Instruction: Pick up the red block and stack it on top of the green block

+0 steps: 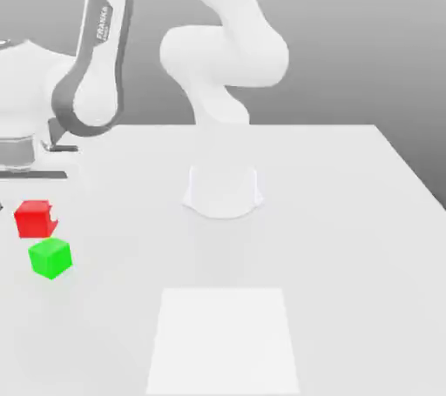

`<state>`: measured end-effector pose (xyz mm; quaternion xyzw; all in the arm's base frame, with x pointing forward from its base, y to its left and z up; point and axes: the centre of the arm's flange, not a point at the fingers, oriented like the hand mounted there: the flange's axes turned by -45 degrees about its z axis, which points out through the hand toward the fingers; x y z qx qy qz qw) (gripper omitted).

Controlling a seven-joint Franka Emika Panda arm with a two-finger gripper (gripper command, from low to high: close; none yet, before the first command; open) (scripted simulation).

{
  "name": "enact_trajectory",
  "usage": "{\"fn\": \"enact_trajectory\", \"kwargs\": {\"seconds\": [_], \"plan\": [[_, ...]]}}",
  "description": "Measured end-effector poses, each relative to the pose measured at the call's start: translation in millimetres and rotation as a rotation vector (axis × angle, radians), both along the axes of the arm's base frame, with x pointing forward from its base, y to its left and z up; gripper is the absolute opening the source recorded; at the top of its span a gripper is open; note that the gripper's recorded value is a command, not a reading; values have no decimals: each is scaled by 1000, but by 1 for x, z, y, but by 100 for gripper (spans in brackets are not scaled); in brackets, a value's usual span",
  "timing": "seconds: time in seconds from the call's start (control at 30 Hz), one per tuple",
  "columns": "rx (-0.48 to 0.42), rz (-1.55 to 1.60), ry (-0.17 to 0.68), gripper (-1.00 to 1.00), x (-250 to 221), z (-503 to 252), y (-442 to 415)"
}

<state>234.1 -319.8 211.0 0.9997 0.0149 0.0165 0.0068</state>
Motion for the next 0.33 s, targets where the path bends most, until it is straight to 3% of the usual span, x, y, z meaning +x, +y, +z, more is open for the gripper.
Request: {"fn": "enact_trajectory", "kwargs": {"seconds": [0.27, 0.3, 0.33], "plan": [[12, 3, 25, -100, -4, -27, 4], [13, 4, 30, 100, -5, -31, 4], [13, 4, 30, 100, -5, -31, 4]]}}
